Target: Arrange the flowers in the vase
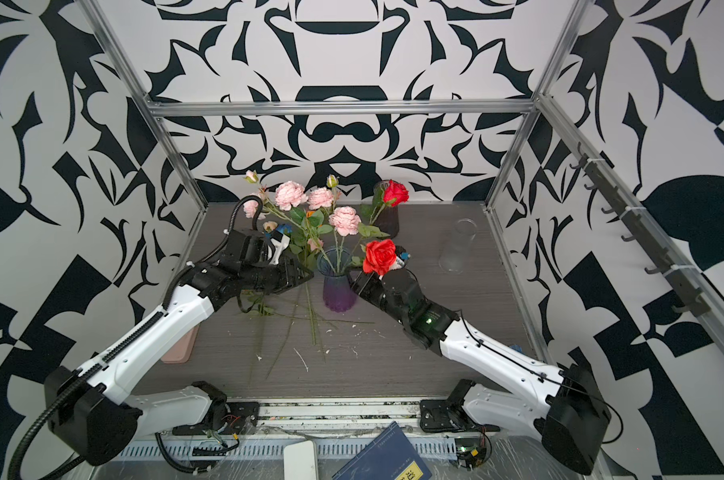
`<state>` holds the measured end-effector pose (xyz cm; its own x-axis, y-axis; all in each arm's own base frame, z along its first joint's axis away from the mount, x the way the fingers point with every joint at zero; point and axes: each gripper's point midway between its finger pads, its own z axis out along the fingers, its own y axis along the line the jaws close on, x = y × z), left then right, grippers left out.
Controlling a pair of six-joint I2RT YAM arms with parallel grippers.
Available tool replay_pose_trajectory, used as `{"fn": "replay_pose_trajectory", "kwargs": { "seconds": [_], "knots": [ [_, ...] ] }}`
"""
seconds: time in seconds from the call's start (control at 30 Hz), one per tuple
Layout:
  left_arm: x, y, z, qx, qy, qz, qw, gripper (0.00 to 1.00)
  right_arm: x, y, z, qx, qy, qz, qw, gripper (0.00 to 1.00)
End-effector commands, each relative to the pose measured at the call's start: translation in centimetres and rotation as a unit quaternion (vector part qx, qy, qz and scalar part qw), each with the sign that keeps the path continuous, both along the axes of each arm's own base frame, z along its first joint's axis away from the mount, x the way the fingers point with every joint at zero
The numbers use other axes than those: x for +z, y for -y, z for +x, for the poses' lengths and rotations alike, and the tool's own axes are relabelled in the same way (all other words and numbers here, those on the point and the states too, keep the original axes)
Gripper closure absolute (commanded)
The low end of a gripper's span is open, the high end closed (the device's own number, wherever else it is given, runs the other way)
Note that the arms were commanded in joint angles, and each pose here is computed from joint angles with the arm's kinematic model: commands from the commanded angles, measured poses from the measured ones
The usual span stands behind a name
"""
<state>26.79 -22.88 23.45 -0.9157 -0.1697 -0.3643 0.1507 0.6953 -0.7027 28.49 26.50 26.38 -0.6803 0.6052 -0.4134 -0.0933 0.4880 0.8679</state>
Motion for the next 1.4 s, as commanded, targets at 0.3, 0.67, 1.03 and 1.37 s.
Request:
{"fn": "replay_pose_trajectory", "kwargs": {
  "seconds": [0.3,0.67,1.03,1.37],
  "knots": [
    [1.5,-2.9,-1.6,0.012,0.019,-0.008,1.000,0.55,3.7,-1.8,6.1,0.037,-0.011,-0.033,0.999,0.50],
    [1.5,-3.3,-1.8,0.016,0.020,-0.013,1.000,0.54,4.1,-4.8,5.9,0.132,-0.030,-0.087,0.987,0.34],
    [1.0,-3.0,-1.6,0.017,0.017,-0.022,0.999,0.54,4.1,-0.2,2.9,0.107,-0.053,-0.178,0.977,0.25],
    [0.5,-3.0,-1.9,0.017,0.013,-0.025,0.999,0.54,3.1,2.1,0.5,0.073,-0.110,-0.155,0.979,0.23]
  ]
}}
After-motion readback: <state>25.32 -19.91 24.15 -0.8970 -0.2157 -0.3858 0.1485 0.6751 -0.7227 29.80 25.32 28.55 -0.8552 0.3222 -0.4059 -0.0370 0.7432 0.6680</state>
